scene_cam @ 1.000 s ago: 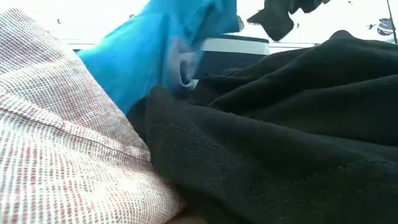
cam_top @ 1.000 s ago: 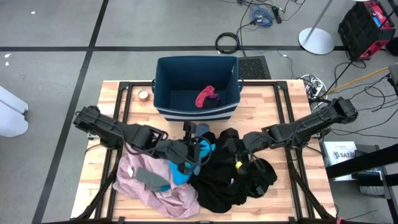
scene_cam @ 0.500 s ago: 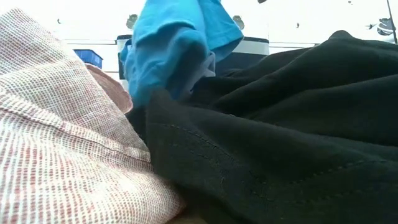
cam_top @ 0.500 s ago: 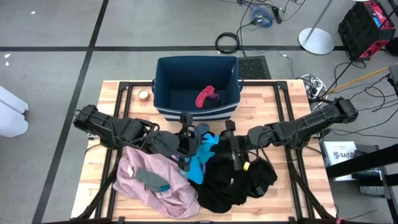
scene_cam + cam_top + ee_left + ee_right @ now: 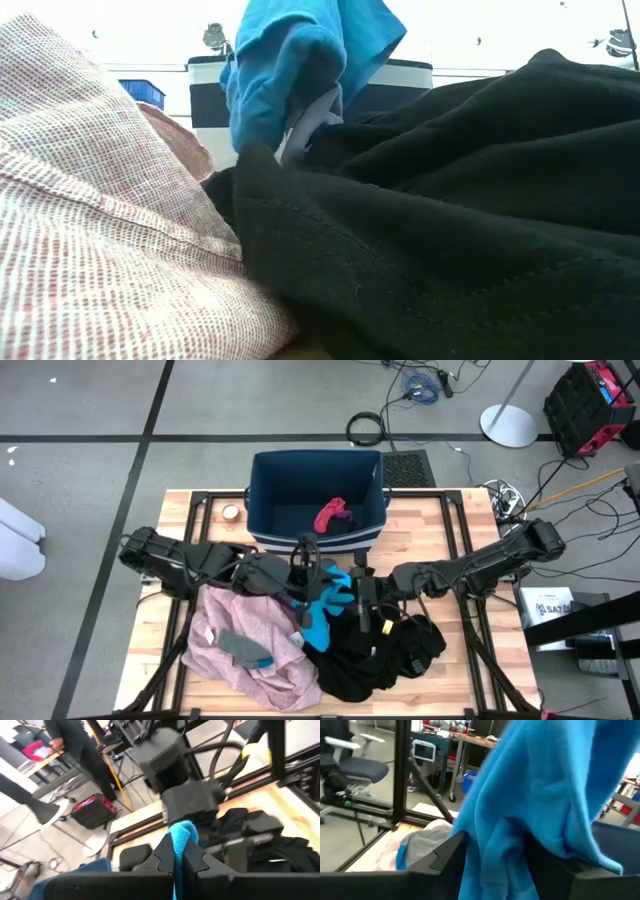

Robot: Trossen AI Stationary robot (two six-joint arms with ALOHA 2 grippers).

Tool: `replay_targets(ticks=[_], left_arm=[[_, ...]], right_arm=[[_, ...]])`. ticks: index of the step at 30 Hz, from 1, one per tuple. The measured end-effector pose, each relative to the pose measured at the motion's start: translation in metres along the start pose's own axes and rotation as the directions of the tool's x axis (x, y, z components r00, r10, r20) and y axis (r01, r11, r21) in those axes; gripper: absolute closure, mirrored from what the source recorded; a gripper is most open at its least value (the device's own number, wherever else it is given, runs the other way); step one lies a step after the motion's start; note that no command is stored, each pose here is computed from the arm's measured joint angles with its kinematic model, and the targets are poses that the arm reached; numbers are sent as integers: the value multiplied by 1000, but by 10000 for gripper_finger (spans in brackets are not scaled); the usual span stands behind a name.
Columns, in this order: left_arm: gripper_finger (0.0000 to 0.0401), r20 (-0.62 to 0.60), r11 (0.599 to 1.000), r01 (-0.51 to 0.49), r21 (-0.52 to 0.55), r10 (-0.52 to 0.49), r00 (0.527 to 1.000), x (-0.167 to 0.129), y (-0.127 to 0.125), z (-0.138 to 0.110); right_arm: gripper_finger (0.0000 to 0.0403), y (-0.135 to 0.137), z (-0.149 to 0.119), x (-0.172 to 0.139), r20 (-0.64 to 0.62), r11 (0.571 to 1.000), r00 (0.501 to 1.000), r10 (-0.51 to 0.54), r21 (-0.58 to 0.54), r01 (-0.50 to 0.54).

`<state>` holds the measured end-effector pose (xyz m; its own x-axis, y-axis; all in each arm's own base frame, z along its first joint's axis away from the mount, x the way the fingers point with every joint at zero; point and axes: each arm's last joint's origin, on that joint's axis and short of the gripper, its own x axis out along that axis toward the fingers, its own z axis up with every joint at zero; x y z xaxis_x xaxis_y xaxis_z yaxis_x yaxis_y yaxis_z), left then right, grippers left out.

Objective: Sort clothes
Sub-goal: Put the blue shorts into the blue laundry bin

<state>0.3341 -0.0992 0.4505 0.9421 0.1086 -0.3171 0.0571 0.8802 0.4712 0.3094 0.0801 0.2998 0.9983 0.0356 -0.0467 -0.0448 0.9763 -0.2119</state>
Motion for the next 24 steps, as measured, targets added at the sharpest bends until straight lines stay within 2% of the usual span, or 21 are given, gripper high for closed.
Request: replay_targets(ticks=[2,4,6,8,10,16,19,24], left_arm=[[393,1,1000,9,-1,-9,1000,1,1,-1],[389,-2,1000,9,-1,-9,1000,1,1,-1],[387,-3,1000,10,0,-10,1000,1,1,-1],[386,-8,1000,13,2,-13,1000,1,0,-2],[385,-29,1000,19,11,-19,999,1,0,-4],[383,-166,999,21,44,-14,986,0,-3,-17],[382,-229,999,35,17,-30,973,-1,-5,-24],[380,-305,998,50,-23,-55,951,-7,-8,-31]], right_arm=[[224,-2,-2,4,8,1000,1000,-24,17,24],[249,-2,-4,5,0,998,998,-64,16,64],[294,-2,-5,6,-10,996,996,-86,1,86],[356,-3,-4,5,-5,997,997,-82,-2,82],[388,-2,-2,4,2,997,997,-77,-28,77],[400,-4,11,-8,39,997,996,-78,-21,79],[401,-7,19,-17,42,997,996,-80,-20,81],[402,-13,29,-34,9,987,988,-154,-32,155]])
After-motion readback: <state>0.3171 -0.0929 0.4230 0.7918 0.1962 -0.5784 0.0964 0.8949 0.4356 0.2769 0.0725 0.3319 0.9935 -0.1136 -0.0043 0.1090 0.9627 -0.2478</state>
